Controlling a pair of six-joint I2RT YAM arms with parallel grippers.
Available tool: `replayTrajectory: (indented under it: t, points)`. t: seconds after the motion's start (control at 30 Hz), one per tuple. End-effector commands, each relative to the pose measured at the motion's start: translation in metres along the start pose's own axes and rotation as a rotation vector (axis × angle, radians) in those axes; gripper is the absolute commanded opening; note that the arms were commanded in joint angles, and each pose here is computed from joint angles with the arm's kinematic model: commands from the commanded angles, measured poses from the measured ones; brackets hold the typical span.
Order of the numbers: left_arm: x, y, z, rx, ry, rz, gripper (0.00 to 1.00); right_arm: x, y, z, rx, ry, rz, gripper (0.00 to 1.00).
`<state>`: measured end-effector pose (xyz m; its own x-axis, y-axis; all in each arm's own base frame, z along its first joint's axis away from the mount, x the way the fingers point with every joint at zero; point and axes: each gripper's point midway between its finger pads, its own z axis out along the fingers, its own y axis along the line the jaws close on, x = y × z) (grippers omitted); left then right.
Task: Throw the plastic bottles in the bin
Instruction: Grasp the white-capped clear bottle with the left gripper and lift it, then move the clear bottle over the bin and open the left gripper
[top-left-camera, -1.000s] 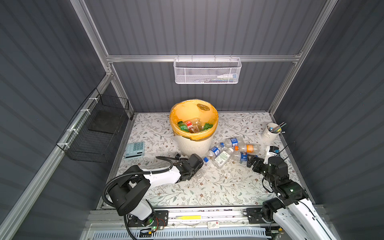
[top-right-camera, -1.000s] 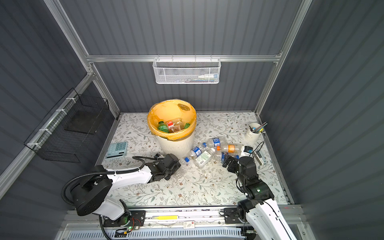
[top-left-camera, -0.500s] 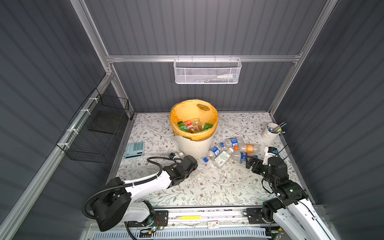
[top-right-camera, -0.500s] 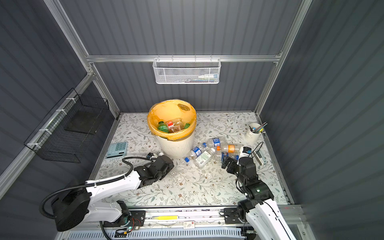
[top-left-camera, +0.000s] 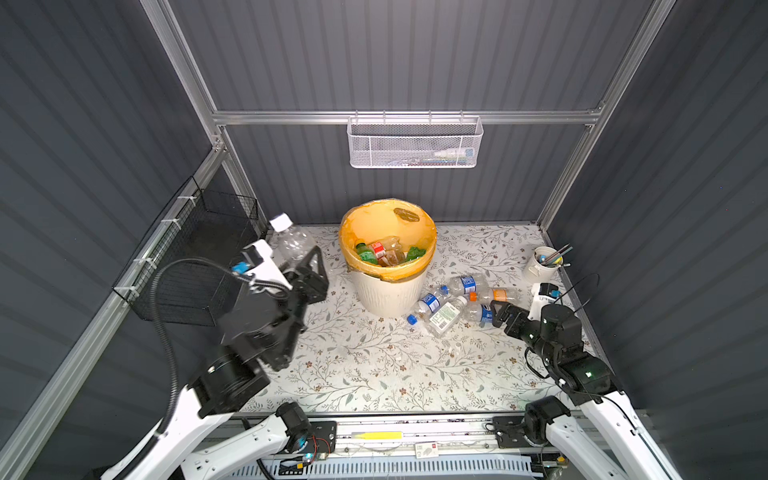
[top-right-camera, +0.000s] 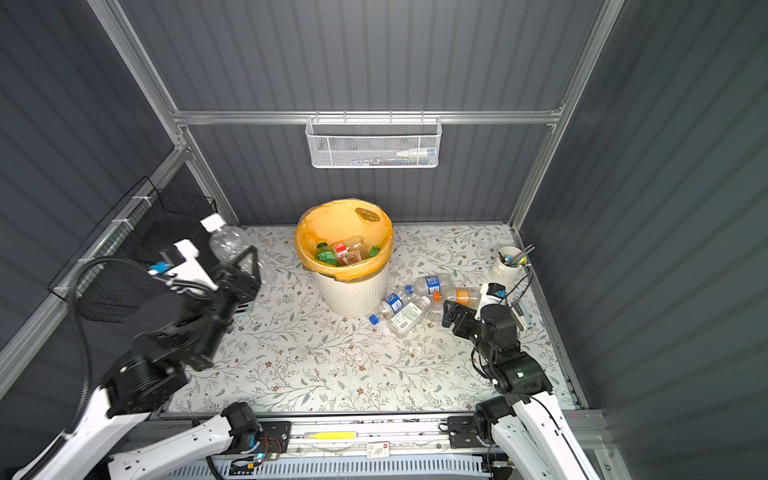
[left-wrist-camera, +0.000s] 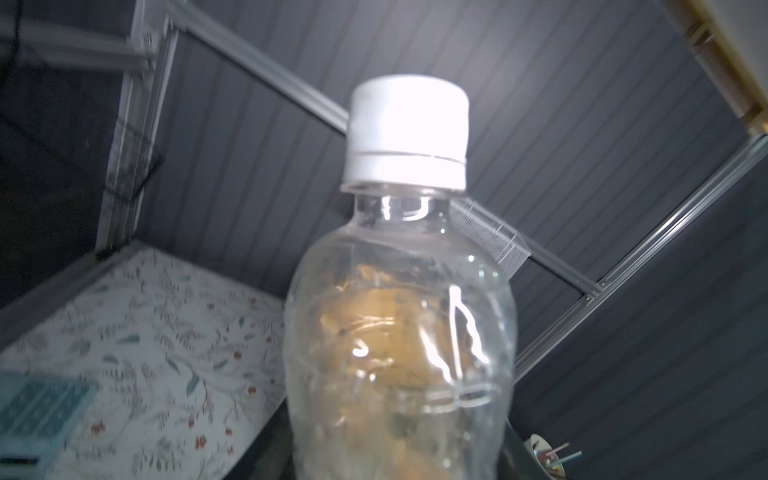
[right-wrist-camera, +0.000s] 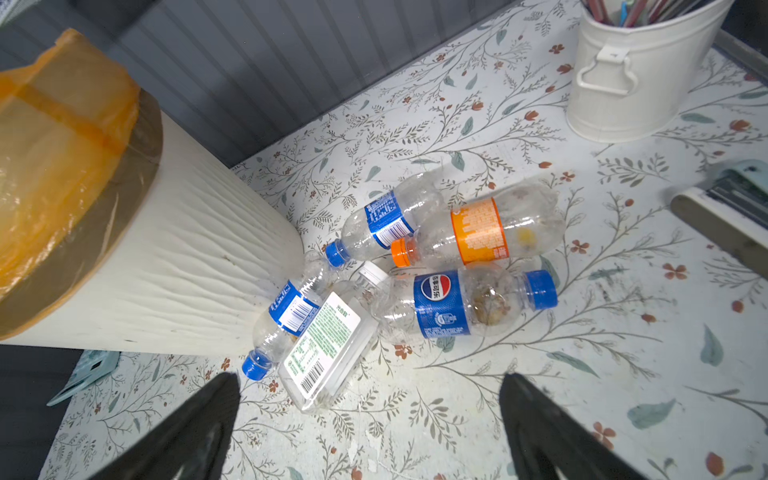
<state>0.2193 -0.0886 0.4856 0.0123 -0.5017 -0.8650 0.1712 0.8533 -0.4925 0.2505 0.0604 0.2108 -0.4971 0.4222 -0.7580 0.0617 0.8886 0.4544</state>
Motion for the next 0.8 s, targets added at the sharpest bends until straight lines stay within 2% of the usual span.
replayTrajectory:
  t: [0.0,0.1,0.2,0.27,0.3,0.33,0.4,0.43,0.47,0.63,0.77]
  points:
    - [-0.037,-0.030,0.001,0.085,-0.110,0.258,0.47,-0.016,0.012,-0.006,-0.038,-0.034,0.019,0.99]
    - [-0.022,-0.056,0.024,0.124,-0.076,0.325,0.51,-0.018,0.017,-0.007,-0.057,-0.035,0.034,0.99]
    - [0.036,-0.084,0.064,0.159,0.038,0.383,0.54,-0.016,0.019,-0.007,-0.074,-0.022,0.045,0.99]
    - [0.092,-0.104,0.093,0.225,0.191,0.400,0.58,-0.014,0.022,-0.007,-0.087,-0.008,0.041,0.99]
    - [0.116,-0.112,0.108,0.252,0.289,0.375,0.63,-0.013,0.023,-0.007,-0.090,0.001,0.036,0.99]
    - [0.146,-0.113,0.123,0.274,0.400,0.355,0.73,-0.013,0.024,-0.008,-0.087,0.013,0.028,0.99]
    - [0.184,-0.101,0.144,0.217,0.571,0.324,0.84,-0.012,0.023,-0.010,-0.074,0.034,0.011,0.99]
    - [0.189,-0.094,0.149,0.171,0.597,0.332,0.91,-0.014,0.023,-0.013,-0.067,0.037,-0.001,0.99]
    - [0.181,-0.091,0.150,0.143,0.573,0.339,0.99,-0.015,0.022,-0.016,-0.058,0.034,-0.008,0.99]
    - [0.092,-0.090,0.124,0.171,0.262,0.257,1.00,-0.019,0.006,-0.028,0.007,-0.024,-0.004,0.99]
    - [0.065,-0.082,0.104,0.170,0.201,0.245,1.00,-0.012,-0.008,-0.028,0.059,-0.026,0.034,0.99]
